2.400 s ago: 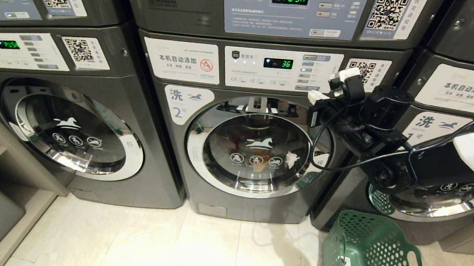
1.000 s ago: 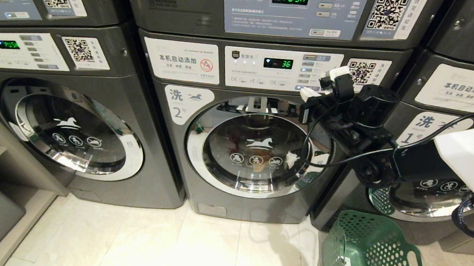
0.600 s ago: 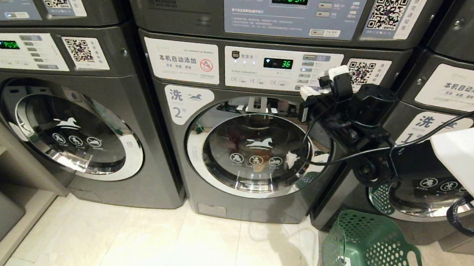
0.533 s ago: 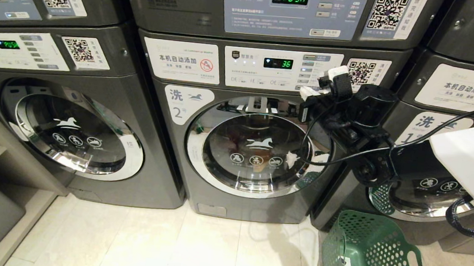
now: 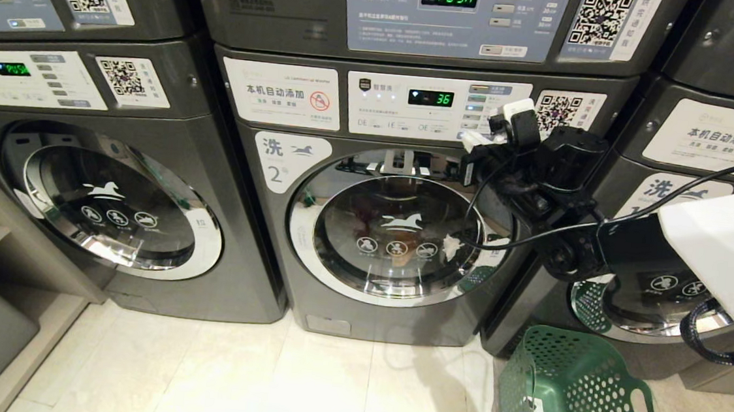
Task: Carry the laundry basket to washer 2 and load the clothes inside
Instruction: Press the washing machine switch
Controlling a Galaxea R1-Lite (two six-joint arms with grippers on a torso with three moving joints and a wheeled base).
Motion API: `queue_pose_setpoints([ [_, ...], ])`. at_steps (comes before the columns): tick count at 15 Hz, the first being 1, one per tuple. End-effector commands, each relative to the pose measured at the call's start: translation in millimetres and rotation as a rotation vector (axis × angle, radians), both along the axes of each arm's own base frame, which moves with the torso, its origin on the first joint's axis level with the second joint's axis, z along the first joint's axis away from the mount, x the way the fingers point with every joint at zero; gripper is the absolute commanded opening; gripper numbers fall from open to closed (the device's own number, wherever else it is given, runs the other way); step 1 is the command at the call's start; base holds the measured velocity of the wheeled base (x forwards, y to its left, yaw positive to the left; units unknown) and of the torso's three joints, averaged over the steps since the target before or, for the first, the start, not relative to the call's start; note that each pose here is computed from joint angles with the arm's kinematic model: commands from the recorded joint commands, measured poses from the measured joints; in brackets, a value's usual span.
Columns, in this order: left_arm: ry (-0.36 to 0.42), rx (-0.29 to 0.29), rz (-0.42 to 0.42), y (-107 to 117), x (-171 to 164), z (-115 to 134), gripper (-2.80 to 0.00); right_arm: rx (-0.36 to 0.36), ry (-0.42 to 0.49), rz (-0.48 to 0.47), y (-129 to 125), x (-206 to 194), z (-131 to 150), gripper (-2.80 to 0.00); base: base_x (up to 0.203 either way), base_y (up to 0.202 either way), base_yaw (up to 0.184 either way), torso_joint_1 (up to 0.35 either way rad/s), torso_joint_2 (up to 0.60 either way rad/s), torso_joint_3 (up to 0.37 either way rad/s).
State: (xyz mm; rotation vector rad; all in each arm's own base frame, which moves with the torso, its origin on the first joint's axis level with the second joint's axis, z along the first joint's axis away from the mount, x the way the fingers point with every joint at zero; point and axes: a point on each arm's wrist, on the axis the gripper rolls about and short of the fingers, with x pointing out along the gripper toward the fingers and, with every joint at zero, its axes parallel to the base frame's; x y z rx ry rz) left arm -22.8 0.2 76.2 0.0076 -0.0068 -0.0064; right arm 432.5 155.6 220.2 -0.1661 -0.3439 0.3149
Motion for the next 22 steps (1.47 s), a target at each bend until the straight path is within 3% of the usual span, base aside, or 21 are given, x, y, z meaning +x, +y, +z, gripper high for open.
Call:
queue_pose_setpoints([
  [1,-0.002,0.000,0.000,0.0,-0.1,0.0,-2.80,-0.001,-0.002,-0.001,0.4,1.0,-1.4,-2.80,0.000,0.000,0.000,0.000,0.00,0.000],
  [7,-0.002,0.000,0.000,0.0,-0.1,0.0,-2.80,0.013,-0.006,-0.074,-10.4,1.3,2.9,-2.80,0.000,0.000,0.000,0.000,0.00,0.000],
  [22,-0.002,0.000,0.000,0.0,-0.1,0.0,-2.80,0.003,0.011,-0.038,-1.2,-7.1,0.0,-2.80,0.000,0.000,0.000,0.000,0.00,0.000],
])
